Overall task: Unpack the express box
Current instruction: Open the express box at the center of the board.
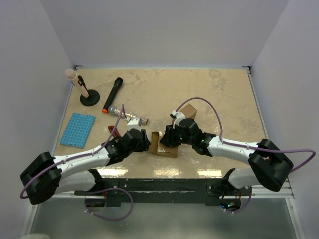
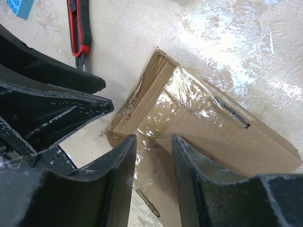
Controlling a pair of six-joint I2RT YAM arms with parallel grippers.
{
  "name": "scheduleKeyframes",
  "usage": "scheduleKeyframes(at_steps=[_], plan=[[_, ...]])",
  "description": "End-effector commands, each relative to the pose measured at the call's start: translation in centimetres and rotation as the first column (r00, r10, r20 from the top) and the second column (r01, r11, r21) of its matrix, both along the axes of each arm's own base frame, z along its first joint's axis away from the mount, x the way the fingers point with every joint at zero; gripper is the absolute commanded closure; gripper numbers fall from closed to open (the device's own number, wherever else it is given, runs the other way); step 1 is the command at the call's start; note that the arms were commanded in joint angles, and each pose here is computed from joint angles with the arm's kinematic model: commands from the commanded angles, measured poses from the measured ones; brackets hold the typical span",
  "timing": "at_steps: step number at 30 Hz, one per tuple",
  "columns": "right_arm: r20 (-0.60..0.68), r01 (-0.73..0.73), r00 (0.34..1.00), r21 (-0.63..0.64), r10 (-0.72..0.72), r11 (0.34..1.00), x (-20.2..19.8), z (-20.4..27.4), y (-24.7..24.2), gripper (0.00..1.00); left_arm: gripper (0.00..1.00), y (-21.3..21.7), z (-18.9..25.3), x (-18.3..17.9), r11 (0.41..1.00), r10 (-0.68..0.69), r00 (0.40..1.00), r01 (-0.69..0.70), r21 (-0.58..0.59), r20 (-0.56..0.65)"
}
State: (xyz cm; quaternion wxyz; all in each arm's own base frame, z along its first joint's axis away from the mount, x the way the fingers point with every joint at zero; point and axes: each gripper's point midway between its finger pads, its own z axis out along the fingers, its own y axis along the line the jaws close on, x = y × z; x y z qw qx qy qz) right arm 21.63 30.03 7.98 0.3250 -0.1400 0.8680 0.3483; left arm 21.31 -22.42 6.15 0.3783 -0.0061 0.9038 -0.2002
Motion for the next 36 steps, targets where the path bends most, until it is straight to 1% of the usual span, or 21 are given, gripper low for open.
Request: scheduleKeyframes(at_steps=[1,2,3,5,9,14,17,20,24,26,30,32,33,34,36], plan=[[-0.106,-0.009,0.994,-0.125,-0.004,0.992,-2.3,-3.6,-2.5,0.58,0.54,0.8,0.2,0.3,0.997,0.051,0.999,-0.05,-0.062,0.014],[-0.107,-0.01,0.994,-0.128,-0.004,0.992,-2.3,-3.7,-2.5,0.58,0.54,0.8,0.0,0.1,0.996,0.049,0.999,-0.047,-0.078,0.013],[-0.106,-0.009,0.994,-0.128,-0.005,0.992,-2.3,-3.6,-2.5,0.58,0.54,0.4,0.7,0.6,0.992,0.05,0.998,-0.045,-0.118,0.037],[-0.109,-0.013,0.994,-0.13,-0.002,0.991,-2.4,-3.8,-2.5,0.58,0.54,0.3,0.1,0.4,0.991,0.027,0.999,-0.024,-0.129,0.027],[-0.11,-0.013,0.994,-0.131,-0.001,0.991,-2.3,-3.9,-2.5,0.58,0.53,-0.9,0.7,1.0,0.983,0.004,0.999,0.006,-0.184,0.052],[-0.109,-0.014,0.994,-0.122,0.001,0.992,-2.3,-3.6,-2.4,0.58,0.5,-0.5,1.8,1.5,0.973,0.043,0.996,-0.024,-0.228,0.077],[-0.106,-0.016,0.994,-0.127,0.003,0.992,-2.3,-3.6,-2.4,0.58,0.47,-0.6,2.9,1.7,0.962,0.046,0.992,-0.013,-0.273,0.115],[-0.106,-0.016,0.994,-0.13,0.003,0.991,-2.3,-3.6,-2.5,0.58,0.46,-1.2,2.7,1.5,0.962,0.014,0.993,0.018,-0.273,0.114],[-0.107,-0.016,0.994,-0.124,0.002,0.992,-2.3,-3.5,-2.4,0.58,0.48,-1.8,0.8,1.3,0.97,-0.02,0.998,0.034,-0.239,0.06],[-0.102,-0.015,0.995,-0.12,0.002,0.993,-2.2,-3.2,-2.3,0.58,0.51,-1.7,-0.2,1.3,0.976,-0.015,0.999,0.022,-0.215,0.034],[-0.1,-0.018,0.995,-0.114,0.007,0.993,-2.3,-2.9,-2.3,0.58,0.55,-1.9,-0.6,1.3,0.974,-0.024,0.999,0.032,-0.224,0.035],[-0.1,-0.018,0.995,-0.113,0.006,0.993,-2.3,-2.9,-2.3,0.58,0.63,-2.3,-0.5,1.3,0.971,-0.046,0.998,0.057,-0.231,0.05],[-0.098,-0.018,0.995,-0.108,0.007,0.994,-2.3,-2.8,-2.3,0.58,0.7,-2.5,-0.5,1.3,0.97,-0.058,0.997,0.069,-0.233,0.055],[-0.101,-0.025,0.995,-0.106,0.014,0.994,-2.4,-2.8,-2.2,0.58,0.75,-2.8,-0.6,1.2,0.968,-0.083,0.995,0.095,-0.233,0.061],[-0.098,-0.026,0.995,-0.097,0.016,0.995,-2.4,-2.5,-2.1,0.59,0.81,-3.4,-0.1,1.2,0.96,-0.108,0.991,0.123,-0.249,0.075]])
